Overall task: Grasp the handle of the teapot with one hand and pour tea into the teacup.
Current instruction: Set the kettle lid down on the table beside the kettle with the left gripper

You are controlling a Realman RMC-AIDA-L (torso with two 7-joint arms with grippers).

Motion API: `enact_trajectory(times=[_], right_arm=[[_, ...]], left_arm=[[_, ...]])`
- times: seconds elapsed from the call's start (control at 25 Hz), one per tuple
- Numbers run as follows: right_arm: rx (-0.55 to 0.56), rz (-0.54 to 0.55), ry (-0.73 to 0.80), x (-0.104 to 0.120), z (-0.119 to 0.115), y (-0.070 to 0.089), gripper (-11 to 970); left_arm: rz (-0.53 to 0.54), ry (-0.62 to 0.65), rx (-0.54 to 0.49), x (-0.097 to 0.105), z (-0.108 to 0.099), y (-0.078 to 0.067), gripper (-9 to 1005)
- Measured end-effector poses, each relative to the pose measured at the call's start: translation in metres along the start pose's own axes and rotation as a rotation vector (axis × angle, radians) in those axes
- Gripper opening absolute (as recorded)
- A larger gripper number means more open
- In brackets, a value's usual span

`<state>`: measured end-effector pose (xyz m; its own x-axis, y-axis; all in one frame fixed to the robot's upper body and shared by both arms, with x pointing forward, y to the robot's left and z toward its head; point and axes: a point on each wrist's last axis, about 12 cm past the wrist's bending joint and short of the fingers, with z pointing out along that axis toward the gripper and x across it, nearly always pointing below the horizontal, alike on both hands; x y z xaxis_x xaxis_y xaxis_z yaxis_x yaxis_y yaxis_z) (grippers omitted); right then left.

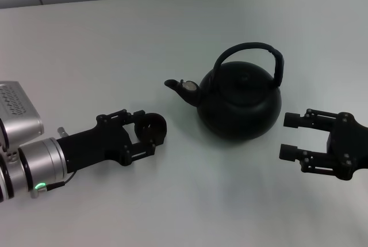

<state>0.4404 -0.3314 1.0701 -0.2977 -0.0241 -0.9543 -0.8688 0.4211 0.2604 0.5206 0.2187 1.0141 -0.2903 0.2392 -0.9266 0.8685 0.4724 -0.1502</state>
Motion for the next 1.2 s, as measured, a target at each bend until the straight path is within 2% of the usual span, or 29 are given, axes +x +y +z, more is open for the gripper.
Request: enact_trajectory(times=[1.2], right_arm=[[0.001, -0.010, 0.006, -0.0026, 0.0024, -0.0034, 709]], left_arm=[[0.011, 0.043, -0.004, 0.0036, 0.0020, 0.0003, 677]])
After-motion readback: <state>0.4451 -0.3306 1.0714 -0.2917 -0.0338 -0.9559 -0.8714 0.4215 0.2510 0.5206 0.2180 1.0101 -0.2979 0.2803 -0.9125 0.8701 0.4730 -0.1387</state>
